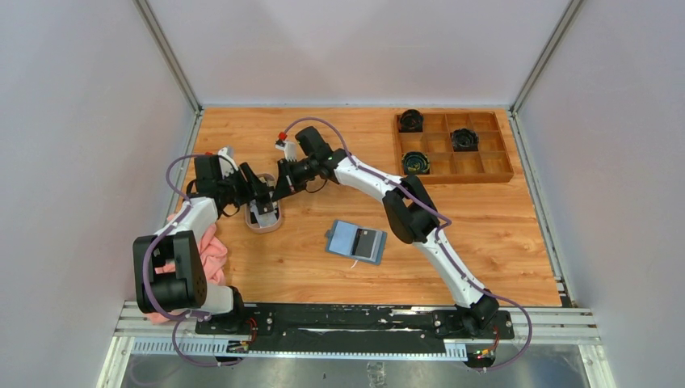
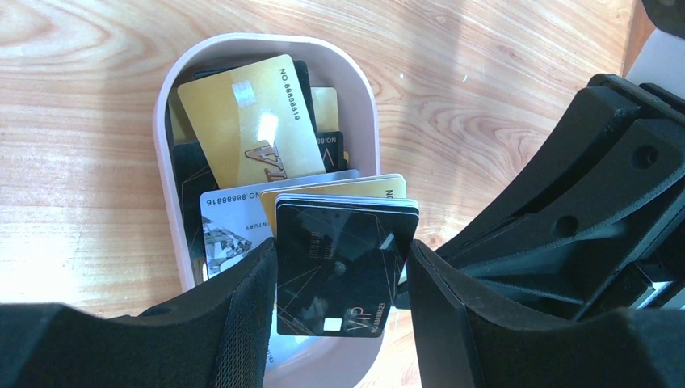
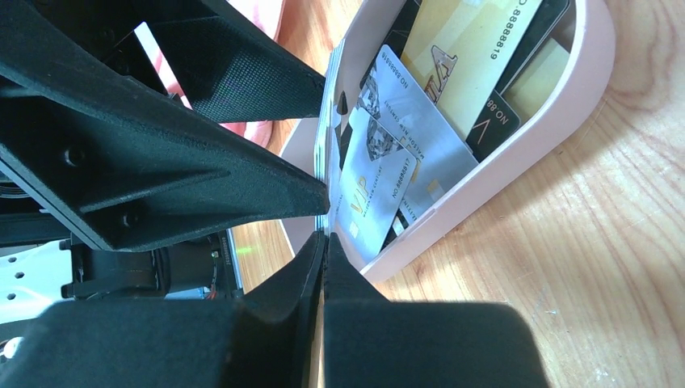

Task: Put the credit cards into the card holder
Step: Pick up the credit card from the storage box.

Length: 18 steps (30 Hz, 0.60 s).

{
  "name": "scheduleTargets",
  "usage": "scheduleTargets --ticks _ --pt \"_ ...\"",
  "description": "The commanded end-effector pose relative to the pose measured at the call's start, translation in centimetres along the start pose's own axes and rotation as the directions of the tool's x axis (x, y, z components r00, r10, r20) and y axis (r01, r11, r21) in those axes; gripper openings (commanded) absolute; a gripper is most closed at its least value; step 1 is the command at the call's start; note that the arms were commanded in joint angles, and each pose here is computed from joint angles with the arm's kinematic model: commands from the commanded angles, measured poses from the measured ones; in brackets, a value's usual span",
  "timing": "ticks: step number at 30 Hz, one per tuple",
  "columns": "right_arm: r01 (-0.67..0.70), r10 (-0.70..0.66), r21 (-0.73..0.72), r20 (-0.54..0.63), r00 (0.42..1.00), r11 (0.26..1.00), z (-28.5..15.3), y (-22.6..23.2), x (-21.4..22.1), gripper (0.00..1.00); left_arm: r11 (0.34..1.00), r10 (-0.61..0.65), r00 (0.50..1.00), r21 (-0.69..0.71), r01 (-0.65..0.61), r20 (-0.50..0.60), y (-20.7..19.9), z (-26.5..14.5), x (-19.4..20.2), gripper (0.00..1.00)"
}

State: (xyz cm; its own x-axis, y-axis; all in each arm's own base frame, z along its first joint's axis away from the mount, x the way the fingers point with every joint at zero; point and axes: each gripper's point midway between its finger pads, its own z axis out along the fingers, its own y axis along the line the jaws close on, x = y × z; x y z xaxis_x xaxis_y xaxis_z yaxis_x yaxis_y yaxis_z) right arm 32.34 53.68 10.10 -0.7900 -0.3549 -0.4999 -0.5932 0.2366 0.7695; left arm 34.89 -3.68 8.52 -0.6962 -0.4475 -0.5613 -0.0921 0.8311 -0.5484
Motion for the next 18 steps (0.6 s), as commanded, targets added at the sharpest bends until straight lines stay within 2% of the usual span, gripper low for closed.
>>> scheduleTargets --ticks 1,10,18 --pt "0.006 -0.007 0.018 0.019 1.000 1.000 0.7 0.1 -0.7 0.00 1.000 -0.018 1.000 -0.008 0.018 0.011 0.2 -0.5 -0.1 0.51" --pt "0.050 -0.051 0.043 0.031 0.998 0.998 0.1 0.1 -1.4 0.00 0.998 -0.010 0.999 -0.060 0.012 0.037 0.6 -1.7 -0.6 0.67" --pt "0.091 -0.092 0.029 0.030 0.995 0.995 -0.4 0.5 -1.6 0.00 0.998 -0.007 0.998 -0.065 0.011 0.059 0.3 -2.6 -1.0 0.74"
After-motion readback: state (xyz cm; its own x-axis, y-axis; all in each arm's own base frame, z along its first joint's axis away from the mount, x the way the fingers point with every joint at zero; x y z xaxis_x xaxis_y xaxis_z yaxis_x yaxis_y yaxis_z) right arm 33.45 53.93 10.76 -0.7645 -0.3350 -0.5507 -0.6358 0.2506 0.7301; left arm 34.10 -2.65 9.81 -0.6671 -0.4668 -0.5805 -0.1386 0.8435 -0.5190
